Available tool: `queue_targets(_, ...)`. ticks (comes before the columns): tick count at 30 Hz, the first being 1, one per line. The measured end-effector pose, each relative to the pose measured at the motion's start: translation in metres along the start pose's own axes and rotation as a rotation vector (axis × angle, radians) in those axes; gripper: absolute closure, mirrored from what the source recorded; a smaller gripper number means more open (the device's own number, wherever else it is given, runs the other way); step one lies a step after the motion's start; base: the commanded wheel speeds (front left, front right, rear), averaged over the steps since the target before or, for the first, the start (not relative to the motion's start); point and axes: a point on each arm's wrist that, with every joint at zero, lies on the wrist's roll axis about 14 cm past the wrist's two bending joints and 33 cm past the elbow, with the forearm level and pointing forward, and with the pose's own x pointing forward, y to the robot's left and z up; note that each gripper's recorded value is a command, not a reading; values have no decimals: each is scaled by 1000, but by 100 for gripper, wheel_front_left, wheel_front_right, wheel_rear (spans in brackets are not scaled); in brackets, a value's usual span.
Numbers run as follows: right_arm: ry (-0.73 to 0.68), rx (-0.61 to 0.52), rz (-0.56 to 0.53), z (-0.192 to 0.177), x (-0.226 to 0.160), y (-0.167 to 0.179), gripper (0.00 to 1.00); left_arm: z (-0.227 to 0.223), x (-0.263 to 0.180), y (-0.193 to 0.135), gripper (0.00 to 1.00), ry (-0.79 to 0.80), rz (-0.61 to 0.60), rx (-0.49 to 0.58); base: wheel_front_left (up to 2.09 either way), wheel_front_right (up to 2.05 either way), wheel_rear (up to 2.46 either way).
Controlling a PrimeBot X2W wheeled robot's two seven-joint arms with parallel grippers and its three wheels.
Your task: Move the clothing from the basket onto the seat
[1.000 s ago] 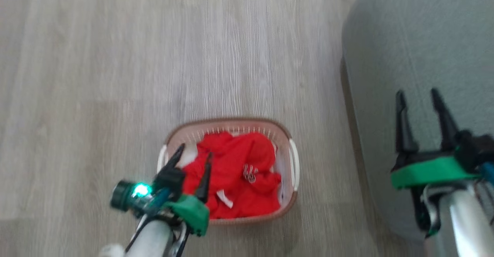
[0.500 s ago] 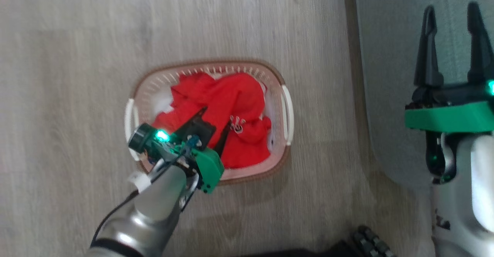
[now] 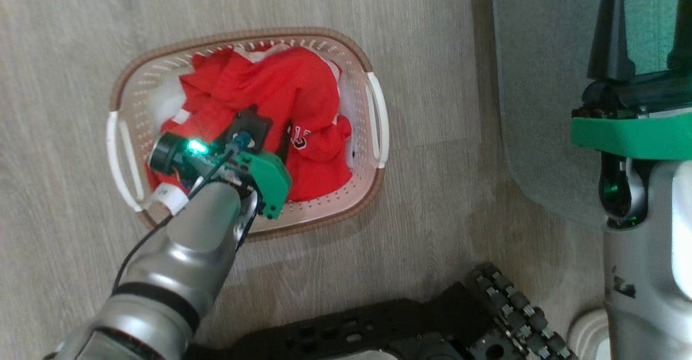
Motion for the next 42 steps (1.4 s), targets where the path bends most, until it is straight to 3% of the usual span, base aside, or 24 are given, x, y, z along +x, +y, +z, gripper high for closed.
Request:
queue_targets(9, 29, -1, -6, -12, -1, -3, 0, -2, 13, 1, 2, 12, 5, 22, 0, 0, 0)
queue_targets(10, 27, 1, -7, -12, -1, -3, 0, -5, 12, 2, 55, 20, 7, 20, 0, 0, 0)
queue_targets(11, 25, 3, -7, -11, -1, -3, 0, -6, 11, 2, 95, 23, 8, 20, 0, 0, 0)
queue_targets(12, 22, 5, -7, -10, -1, -3, 0, -4, 11, 2, 100, 21, 9, 19, 0, 0, 0)
queue_targets(19, -2, 22, 0, 4, -1, 2, 0, 35, 0, 4, 100, -80, 24, 14, 0, 0, 0)
queue_targets(26, -36, 46, 17, 31, -10, 11, 0, 85, -37, -4, 100, -234, 25, -57, 0, 0, 0)
queue_targets(42, -42, 86, 77, 76, -90, 38, 0, 177, -165, -15, 100, -565, 104, -6, 0, 0, 0)
